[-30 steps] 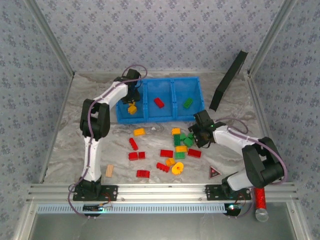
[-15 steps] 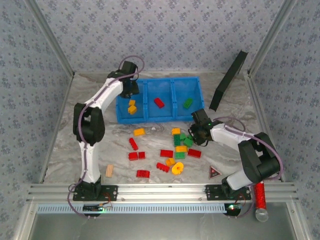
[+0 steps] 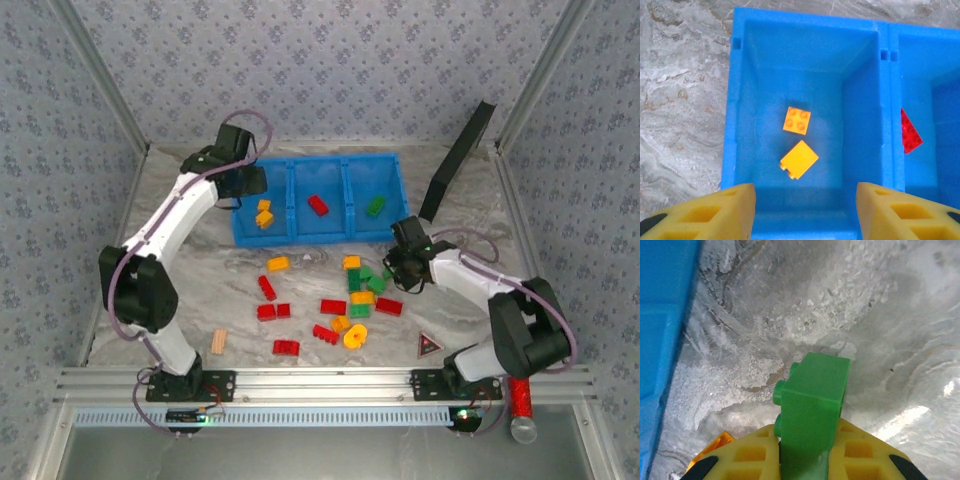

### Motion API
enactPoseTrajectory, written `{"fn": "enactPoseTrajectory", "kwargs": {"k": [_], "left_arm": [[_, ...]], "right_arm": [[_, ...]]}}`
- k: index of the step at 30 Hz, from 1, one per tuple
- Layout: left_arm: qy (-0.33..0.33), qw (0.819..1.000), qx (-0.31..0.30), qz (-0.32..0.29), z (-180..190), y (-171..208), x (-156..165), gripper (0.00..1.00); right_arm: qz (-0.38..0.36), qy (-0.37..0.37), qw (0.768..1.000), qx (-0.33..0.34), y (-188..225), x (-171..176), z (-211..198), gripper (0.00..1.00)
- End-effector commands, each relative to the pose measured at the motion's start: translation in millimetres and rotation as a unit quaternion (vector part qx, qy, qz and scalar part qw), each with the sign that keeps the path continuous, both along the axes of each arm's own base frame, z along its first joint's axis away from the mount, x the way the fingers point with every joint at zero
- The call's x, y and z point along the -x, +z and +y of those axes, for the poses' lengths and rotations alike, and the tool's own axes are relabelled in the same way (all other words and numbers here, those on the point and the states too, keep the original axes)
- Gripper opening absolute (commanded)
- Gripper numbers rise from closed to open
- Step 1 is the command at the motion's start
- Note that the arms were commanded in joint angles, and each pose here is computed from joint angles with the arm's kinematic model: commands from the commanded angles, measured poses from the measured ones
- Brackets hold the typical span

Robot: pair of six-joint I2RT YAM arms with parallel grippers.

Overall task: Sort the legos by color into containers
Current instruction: Pick up the lego from the center of the table, then place the lego in the container.

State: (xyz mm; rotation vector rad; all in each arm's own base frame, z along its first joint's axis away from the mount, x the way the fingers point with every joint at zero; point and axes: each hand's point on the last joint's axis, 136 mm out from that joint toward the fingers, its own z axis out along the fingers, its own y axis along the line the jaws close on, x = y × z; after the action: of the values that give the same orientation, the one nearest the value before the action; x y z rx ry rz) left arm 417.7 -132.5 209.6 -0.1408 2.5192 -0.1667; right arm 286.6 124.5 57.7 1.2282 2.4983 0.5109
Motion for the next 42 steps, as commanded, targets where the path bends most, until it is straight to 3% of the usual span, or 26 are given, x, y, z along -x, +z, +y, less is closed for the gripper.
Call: {"fn": "enactPoseTrajectory", "kwargs": {"k": [1,9,14,19,22,29,36,42], "left_arm": [[-0.009,1.0,0.001,0.01,5.3,4.1,31.6,0.56],[0.003,0.999,0.011,0.04,22.7,-13.4,94.7,0.58],[0.02,0.998,0.037,0.055,21.6,-22.8,130.0,0.58],[0.044,0.995,0.059,0.071,10.7,-43.3,156.0,0.59],[0.055,0.993,0.066,0.082,1.6,-57.1,165.6,0.6],[0.066,0.99,0.065,0.106,-14.7,-82.7,173.5,0.61],[0.072,0.989,0.046,0.124,-19.7,-103.4,167.7,0.62],[0.079,0.984,0.049,0.154,-27.8,-125.8,169.8,0.62]], "right_arm": [[-0.026,0.023,0.999,0.042,25.2,3.0,-14.0,0.15],[-0.135,0.136,0.97,0.153,105.9,-22.3,-23.0,0.18],[-0.204,0.215,0.93,0.218,153.4,-55.5,-13.4,0.19],[-0.247,0.317,0.881,0.25,170.9,-95.5,15.3,0.2],[-0.249,0.37,0.859,0.25,161.0,-116.5,34.9,0.2],[-0.213,0.423,0.842,0.257,118.4,-151.6,49.1,0.21],[-0.147,0.448,0.841,0.267,63.0,-168.8,50.1,0.23],[-0.143,0.444,0.842,0.271,54.2,-172.5,46.1,0.28]]}}
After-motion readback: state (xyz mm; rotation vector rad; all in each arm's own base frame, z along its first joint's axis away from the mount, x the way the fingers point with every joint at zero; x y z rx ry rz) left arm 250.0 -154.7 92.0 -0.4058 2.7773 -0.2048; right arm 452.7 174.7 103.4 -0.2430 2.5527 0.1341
